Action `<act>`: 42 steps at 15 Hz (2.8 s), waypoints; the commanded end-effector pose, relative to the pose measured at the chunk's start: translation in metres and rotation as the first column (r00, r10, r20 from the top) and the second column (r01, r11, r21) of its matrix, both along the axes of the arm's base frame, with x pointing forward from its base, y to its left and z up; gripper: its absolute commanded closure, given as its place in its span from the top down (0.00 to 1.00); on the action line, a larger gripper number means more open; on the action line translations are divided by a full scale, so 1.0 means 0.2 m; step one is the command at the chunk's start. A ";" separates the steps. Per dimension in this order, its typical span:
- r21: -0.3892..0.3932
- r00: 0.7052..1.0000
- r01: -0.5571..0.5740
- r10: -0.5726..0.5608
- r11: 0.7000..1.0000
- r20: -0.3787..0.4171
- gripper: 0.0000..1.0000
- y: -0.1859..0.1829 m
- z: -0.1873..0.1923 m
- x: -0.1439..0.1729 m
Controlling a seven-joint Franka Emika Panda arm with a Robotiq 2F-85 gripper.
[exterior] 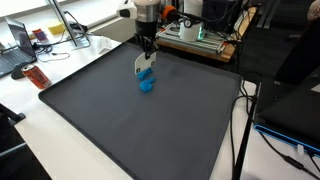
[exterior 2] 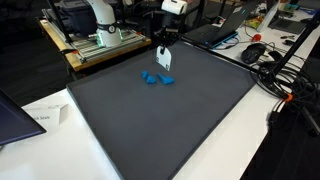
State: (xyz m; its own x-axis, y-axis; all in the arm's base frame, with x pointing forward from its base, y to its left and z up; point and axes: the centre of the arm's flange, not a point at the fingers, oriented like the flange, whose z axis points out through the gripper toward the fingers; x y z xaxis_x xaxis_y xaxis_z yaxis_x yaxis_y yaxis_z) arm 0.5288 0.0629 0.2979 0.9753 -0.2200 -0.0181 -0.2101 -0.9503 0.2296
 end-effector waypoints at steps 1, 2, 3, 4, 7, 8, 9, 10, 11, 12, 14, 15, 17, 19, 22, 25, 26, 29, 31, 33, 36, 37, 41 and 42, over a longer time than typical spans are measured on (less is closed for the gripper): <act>0.114 0.999 -0.046 0.047 0.992 -0.012 0.01 -0.05 0.02 -0.05; 0.133 0.998 -0.054 0.056 0.990 -0.014 0.01 -0.06 0.02 -0.05; 0.159 0.998 -0.064 0.068 0.985 -0.018 0.01 -0.07 0.01 -0.04; 0.177 0.997 -0.071 0.076 0.982 -0.019 0.01 -0.08 -0.01 -0.03; 0.247 0.994 -0.100 0.109 0.964 -0.020 0.01 -0.11 -0.04 -0.02; 0.259 0.994 -0.105 0.113 0.960 -0.015 0.01 -0.12 -0.05 -0.01; 0.274 0.993 -0.112 0.121 0.955 -0.015 0.01 -0.12 -0.06 -0.01; 0.291 0.991 -0.123 0.132 0.949 -0.010 0.01 -0.13 -0.08 -0.01; 0.304 0.989 -0.139 0.147 0.942 -0.002 0.01 -0.13 -0.10 0.00; 0.321 0.988 -0.147 0.157 0.936 -0.004 0.01 -0.13 -0.12 0.00; 0.354 0.985 -0.162 0.173 0.921 0.000 0.01 -0.13 -0.15 0.00; 0.374 0.983 -0.173 0.186 0.911 0.002 0.01 -0.12 -0.17 0.00; 0.407 0.979 -0.192 0.205 0.893 0.013 0.01 -0.11 -0.19 0.00; 0.434 0.975 -0.209 0.221 0.876 0.023 0.01 -0.10 -0.21 0.00; 0.464 0.968 -0.235 0.247 0.854 0.036 0.01 -0.09 -0.23 0.00; 0.485 0.962 -0.256 0.268 0.836 0.046 0.01 -0.09 -0.26 0.00; 0.490 0.960 -0.263 0.278 0.831 0.045 0.01 -0.09 -0.27 0.00; 0.470 0.940 -0.315 0.340 0.824 0.033 0.01 -0.08 -0.29 -0.01; 0.483 0.924 -0.350 0.379 0.803 0.039 0.01 -0.09 -0.28 -0.01; 0.504 0.905 -0.389 0.422 0.771 0.053 0.01 -0.10 -0.26 0.01; 0.542 0.870 -0.438 0.489 0.717 0.056 0.01 -0.14 -0.25 0.08; 0.554 0.860 -0.447 0.507 0.702 0.051 0.01 -0.17 -0.24 0.10; 0.598 0.831 -0.464 0.555 0.654 0.038 0.01 -0.25 -0.24 0.20; 0.602 0.827 -0.465 0.561 0.649 0.034 0.01 -0.27 -0.25 0.23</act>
